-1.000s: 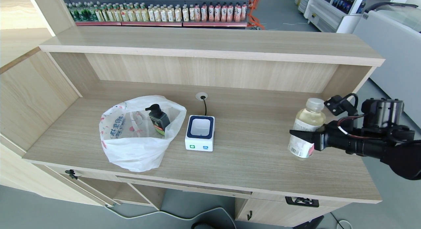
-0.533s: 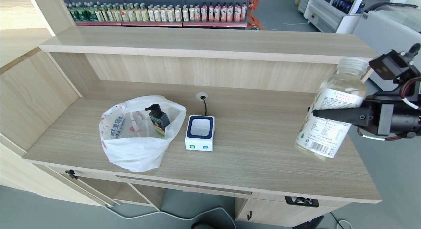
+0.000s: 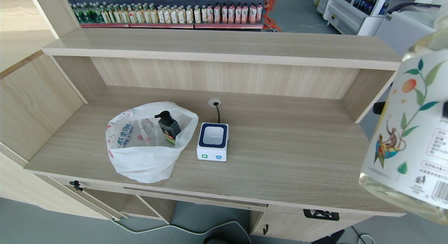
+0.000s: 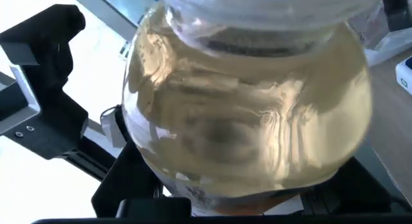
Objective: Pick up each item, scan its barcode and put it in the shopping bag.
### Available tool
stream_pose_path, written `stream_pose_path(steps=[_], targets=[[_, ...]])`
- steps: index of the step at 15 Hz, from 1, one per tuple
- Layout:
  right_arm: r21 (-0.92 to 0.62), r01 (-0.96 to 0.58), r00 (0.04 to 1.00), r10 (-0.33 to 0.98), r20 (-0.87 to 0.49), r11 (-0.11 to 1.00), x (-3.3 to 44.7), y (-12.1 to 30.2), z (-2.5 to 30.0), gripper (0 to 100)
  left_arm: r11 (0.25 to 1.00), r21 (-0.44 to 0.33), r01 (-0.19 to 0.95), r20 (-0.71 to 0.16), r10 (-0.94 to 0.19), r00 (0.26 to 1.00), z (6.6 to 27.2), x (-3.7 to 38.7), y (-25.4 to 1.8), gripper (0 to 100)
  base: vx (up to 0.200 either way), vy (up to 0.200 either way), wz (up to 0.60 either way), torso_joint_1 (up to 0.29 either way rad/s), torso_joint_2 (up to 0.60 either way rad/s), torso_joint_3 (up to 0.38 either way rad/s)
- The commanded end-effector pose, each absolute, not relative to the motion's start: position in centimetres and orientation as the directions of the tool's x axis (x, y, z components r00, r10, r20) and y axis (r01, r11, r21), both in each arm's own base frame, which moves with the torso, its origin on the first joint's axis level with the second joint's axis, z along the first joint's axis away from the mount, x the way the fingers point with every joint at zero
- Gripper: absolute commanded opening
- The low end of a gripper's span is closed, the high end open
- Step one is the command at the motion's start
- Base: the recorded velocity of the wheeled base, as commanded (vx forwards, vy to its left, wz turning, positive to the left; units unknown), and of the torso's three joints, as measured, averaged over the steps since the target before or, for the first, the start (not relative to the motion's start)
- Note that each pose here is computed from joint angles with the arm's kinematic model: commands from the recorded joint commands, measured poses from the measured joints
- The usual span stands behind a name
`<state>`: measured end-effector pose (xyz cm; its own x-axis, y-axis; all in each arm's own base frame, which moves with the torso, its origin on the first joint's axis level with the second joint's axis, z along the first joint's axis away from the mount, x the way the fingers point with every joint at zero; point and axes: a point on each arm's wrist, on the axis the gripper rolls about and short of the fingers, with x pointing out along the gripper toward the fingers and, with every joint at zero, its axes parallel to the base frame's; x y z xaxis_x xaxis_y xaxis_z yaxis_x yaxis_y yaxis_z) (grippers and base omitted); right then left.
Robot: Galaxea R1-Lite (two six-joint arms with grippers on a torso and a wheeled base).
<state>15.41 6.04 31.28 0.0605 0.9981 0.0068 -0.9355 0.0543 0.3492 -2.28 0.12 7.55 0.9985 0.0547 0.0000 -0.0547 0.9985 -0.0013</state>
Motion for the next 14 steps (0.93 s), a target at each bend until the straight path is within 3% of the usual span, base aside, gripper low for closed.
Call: stream_pose_path(steps=[1, 6, 14], targets=[[0.332, -0.943, 0.024, 1.0, 0.016, 0.018, 13.7, 5.8, 31.6, 0, 0.998, -0.002, -0.055, 0.002, 0.055, 0.998, 7.6, -2.3, 0.1, 100, 0.0, 0.0, 0.0, 0.0, 0.0, 0.0], [0.402, -0.913, -0.073, 0.997, 0.021, -0.075, 12.0, 6.0, 32.0, 0, 0.998, -0.002, -0.055, 0.0, 0.055, 0.998, 7.5, -2.3, 0.1, 100, 0.0, 0.0, 0.0, 0.0, 0.0, 0.0], [0.446, -0.889, -0.107, 0.994, 0.023, -0.106, 10.9, 6.1, 31.8, 0, 0.998, -0.002, -0.055, 0.002, 0.055, 0.998, 7.6, -2.3, 0.1, 100, 0.0, 0.0, 0.0, 0.0, 0.0, 0.0]])
